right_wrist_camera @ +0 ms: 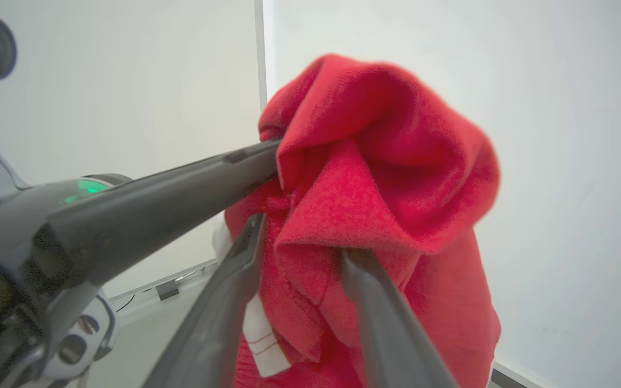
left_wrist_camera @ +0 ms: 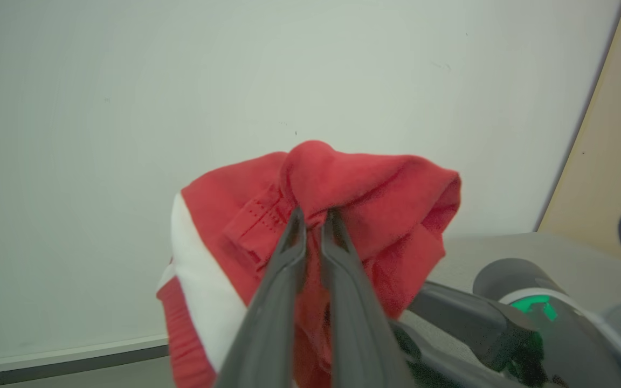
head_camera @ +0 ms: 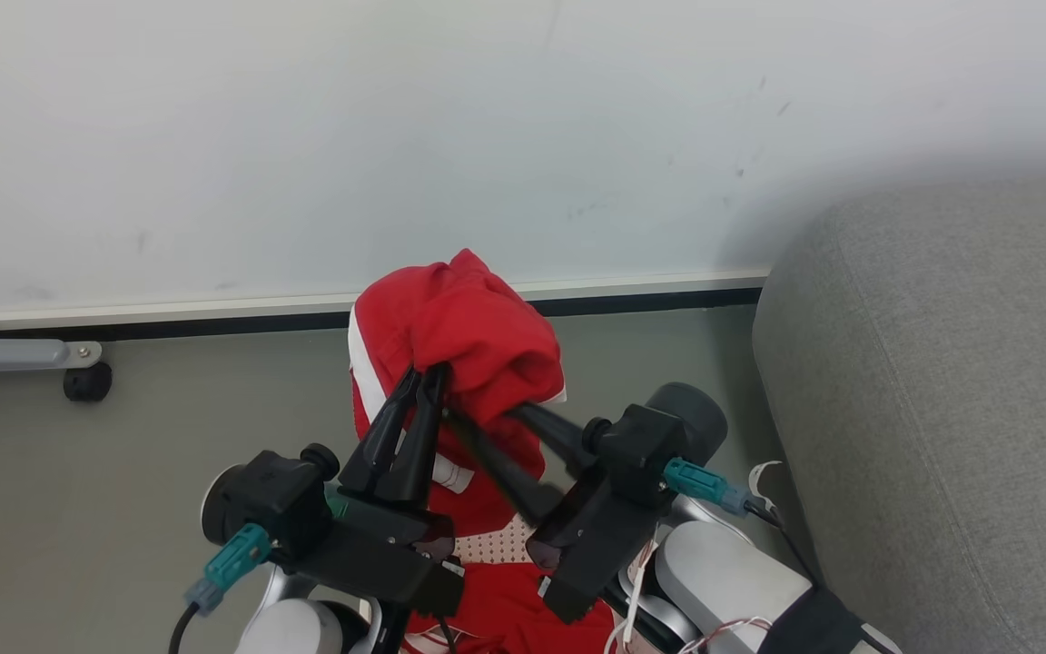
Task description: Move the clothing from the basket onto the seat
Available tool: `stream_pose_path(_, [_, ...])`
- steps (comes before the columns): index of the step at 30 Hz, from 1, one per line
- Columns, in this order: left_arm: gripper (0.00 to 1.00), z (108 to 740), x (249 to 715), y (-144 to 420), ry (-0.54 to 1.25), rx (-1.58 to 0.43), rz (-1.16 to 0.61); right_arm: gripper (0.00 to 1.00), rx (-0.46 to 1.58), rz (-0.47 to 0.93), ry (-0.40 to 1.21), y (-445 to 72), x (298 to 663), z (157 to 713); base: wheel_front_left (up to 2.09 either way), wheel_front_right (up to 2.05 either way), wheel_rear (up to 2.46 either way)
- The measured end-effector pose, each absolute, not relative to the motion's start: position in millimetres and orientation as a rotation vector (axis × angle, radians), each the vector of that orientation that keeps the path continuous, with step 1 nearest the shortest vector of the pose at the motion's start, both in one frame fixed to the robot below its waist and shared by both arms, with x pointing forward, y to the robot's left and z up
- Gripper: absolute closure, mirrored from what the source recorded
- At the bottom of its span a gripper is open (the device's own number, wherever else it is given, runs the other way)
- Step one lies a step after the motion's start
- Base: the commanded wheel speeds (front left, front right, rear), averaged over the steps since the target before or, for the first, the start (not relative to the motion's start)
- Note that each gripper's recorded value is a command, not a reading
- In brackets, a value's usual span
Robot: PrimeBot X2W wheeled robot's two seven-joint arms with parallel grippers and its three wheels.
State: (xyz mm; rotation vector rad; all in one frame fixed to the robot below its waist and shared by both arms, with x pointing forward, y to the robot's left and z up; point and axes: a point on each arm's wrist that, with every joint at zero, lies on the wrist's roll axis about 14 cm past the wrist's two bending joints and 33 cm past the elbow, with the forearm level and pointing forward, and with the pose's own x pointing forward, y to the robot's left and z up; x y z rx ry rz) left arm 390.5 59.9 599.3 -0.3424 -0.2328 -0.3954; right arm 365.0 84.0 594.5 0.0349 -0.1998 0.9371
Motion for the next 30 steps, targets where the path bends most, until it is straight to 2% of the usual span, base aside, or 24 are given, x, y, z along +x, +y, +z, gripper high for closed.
stream_pose_path(13, [1.00, 599.1, 391.6, 59.4, -0.225, -0.346, -0.398, 1.00, 0.061, 0.922, -0.170, 86.5, 373.5, 592.5, 0.00, 0.00, 0.00])
stream_pose_path(14, [0.95, 599.3, 391.7, 59.4, -0.226, -0.345, -0.398, 1.00, 0.062, 0.918, -0.173, 85.8, 375.0, 593.7, 0.00, 0.00, 0.00])
stream_pose_path(15, [0.78, 599.6, 391.8, 59.4, -0.227, -0.343, -0.399, 1.00, 0.068, 0.914, -0.174, 84.9, 376.1, 594.5, 0.00, 0.00, 0.00])
stream_pose_path(16, [0.46, 599.6, 391.9, 59.4, -0.226, -0.341, -0.400, 1.00, 0.074, 0.906, -0.172, 83.7, 377.5, 594.4, 0.00, 0.00, 0.00])
stream_pose_path(17, [0.00, 600.0, 392.2, 59.5, -0.226, -0.340, -0.401, 1.00, 0.081, 0.895, -0.167, 81.7, 379.7, 593.6, 0.00, 0.00, 0.00])
stream_pose_path(30, [0.00, 593.9, 389.5, 46.2, -0.198, -0.292, -0.454, 1.00, 0.103, 0.727, -0.176, 42.1, 420.0, 601.1, 0.00, 0.00, 0.00])
